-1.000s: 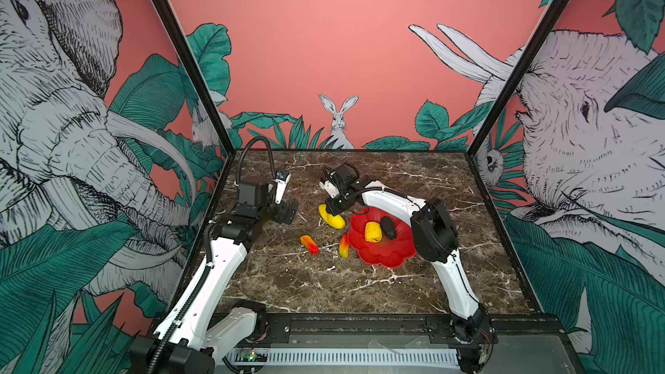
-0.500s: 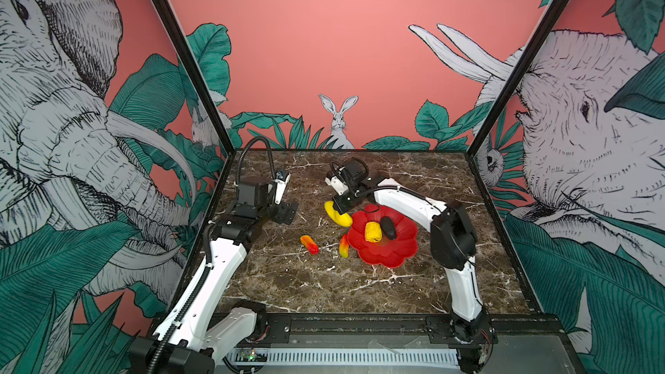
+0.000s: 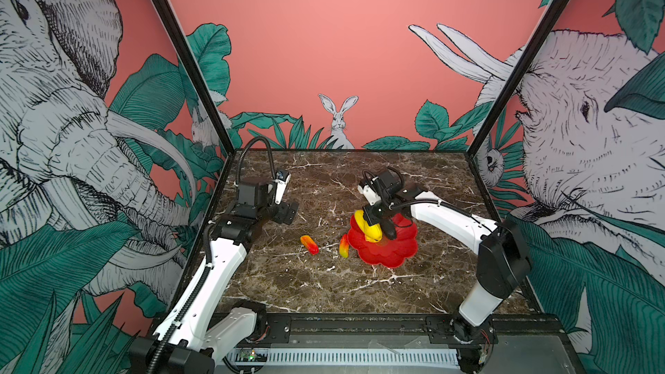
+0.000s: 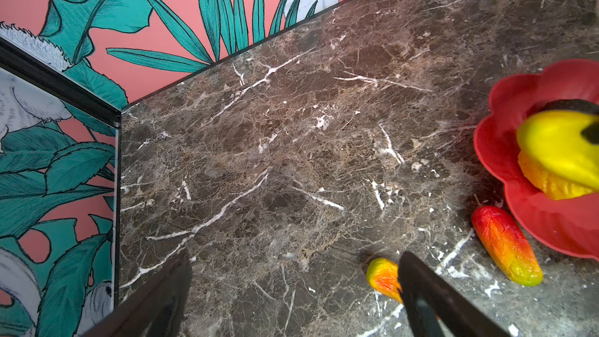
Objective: Arrange fruit in a fruit bowl
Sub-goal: Place the fruit in the fruit bowl.
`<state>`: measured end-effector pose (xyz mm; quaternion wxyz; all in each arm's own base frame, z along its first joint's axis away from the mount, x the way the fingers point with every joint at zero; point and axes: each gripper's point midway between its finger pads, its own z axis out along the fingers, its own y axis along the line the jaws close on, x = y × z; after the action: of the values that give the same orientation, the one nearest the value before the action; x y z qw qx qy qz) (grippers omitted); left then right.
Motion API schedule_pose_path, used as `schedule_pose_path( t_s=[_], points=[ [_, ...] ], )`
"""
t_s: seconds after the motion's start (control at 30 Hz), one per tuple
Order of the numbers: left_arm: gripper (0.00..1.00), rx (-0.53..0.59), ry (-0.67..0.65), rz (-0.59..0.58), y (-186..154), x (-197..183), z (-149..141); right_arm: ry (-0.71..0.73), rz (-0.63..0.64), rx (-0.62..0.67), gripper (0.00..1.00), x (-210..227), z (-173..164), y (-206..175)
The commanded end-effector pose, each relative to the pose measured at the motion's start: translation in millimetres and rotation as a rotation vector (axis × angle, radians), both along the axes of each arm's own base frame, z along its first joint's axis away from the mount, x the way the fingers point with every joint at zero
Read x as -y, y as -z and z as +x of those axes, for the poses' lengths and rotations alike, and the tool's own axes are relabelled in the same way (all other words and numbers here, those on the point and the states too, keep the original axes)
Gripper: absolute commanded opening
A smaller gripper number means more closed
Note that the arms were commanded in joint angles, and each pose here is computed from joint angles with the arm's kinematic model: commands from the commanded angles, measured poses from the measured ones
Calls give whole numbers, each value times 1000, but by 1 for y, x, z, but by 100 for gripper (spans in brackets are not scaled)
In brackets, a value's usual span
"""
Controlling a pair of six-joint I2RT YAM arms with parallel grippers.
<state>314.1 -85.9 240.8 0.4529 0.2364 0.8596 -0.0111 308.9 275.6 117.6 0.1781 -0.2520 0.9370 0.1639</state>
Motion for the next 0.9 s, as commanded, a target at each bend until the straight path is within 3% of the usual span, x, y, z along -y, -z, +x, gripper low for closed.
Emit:
schedule_pose_path(
  t_s=[0.0,0.3,0.8,0.87],
  points=[
    [100,3,18,-4,-3,2,-1,29,24,-5,0,-1,-5,1],
    [100,5,16,-6,-4,2,-1,46,-37,-9,0,2,-4,27],
    [100,3,17,-8,-2,2,-2,34,-280,173,0,27,10,16],
    [100,0,17,-7,-2,2,-2,11,-284,177,4,23,7,17]
  ],
)
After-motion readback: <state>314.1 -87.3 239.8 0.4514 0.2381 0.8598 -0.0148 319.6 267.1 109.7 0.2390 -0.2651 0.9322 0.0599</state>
